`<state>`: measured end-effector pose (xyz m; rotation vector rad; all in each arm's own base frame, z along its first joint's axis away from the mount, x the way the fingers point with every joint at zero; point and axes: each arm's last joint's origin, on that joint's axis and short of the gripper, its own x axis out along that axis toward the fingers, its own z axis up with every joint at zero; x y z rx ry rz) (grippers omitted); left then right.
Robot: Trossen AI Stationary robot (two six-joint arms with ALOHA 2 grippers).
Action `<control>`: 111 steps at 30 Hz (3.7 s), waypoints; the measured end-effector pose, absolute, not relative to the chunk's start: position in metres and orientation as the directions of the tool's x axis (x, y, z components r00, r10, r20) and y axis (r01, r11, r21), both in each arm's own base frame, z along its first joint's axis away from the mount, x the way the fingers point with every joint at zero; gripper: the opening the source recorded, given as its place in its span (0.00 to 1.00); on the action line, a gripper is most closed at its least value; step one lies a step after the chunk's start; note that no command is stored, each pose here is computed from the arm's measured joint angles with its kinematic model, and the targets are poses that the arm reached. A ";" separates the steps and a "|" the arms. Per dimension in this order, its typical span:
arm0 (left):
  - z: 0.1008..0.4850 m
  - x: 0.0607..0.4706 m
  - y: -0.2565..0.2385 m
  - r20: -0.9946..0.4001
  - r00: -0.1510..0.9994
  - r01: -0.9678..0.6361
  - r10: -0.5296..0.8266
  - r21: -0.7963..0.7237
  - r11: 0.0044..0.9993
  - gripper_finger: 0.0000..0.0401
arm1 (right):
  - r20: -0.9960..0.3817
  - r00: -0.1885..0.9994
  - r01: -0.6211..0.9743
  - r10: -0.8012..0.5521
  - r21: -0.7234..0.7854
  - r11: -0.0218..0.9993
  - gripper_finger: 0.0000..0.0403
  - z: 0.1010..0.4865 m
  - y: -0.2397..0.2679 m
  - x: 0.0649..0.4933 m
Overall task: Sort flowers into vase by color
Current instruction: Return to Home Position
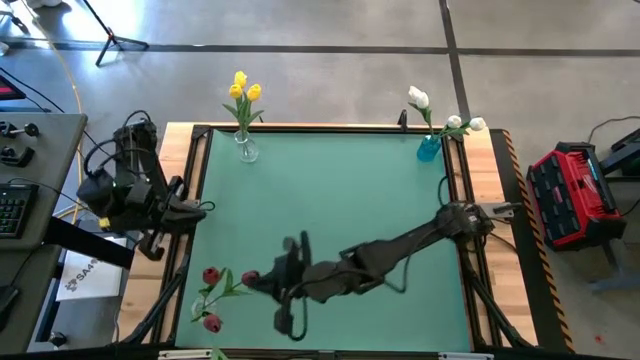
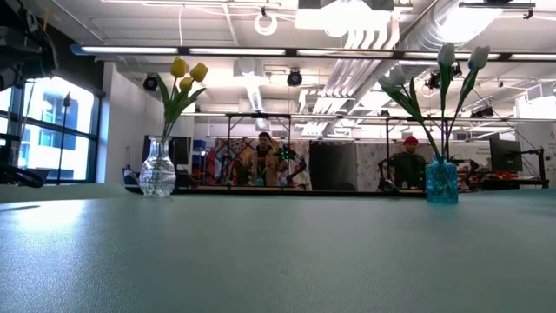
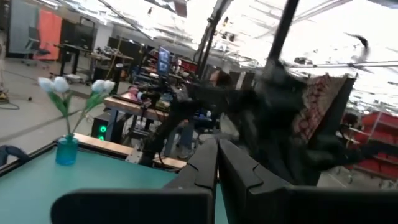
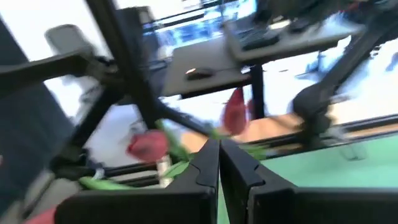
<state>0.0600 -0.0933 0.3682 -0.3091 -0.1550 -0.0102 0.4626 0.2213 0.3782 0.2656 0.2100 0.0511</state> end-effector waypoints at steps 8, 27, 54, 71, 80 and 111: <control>0.361 0.076 -0.114 0.149 0.989 0.038 -0.001 -0.244 0.969 0.00 | -0.268 0.956 0.155 -0.122 0.106 0.982 0.00 0.426 0.194 0.416; 0.341 0.117 -0.078 0.062 0.997 0.058 -0.042 -0.284 0.957 0.00 | -0.451 0.802 0.400 -0.392 -0.083 0.913 0.00 0.445 0.156 0.353; 0.325 0.130 -0.045 -0.103 0.992 0.045 -0.071 -0.232 0.972 0.00 | -0.383 0.917 0.188 -0.114 0.162 0.969 0.00 0.404 0.079 0.388; 0.314 0.153 -0.004 -0.193 0.976 0.076 -0.103 -0.145 0.987 0.00 | -0.048 0.985 0.173 -0.166 0.338 0.925 0.00 0.342 0.029 0.296; 0.310 0.188 0.047 -0.120 0.989 0.053 -0.082 -0.229 0.972 0.00 | -0.040 0.999 0.042 -0.035 0.191 0.981 0.00 0.360 -0.004 0.265; 0.315 0.173 0.094 -0.054 0.995 -0.083 0.087 0.078 0.994 0.00 | 0.115 0.983 0.110 -0.142 0.245 0.963 0.00 0.330 -0.072 0.171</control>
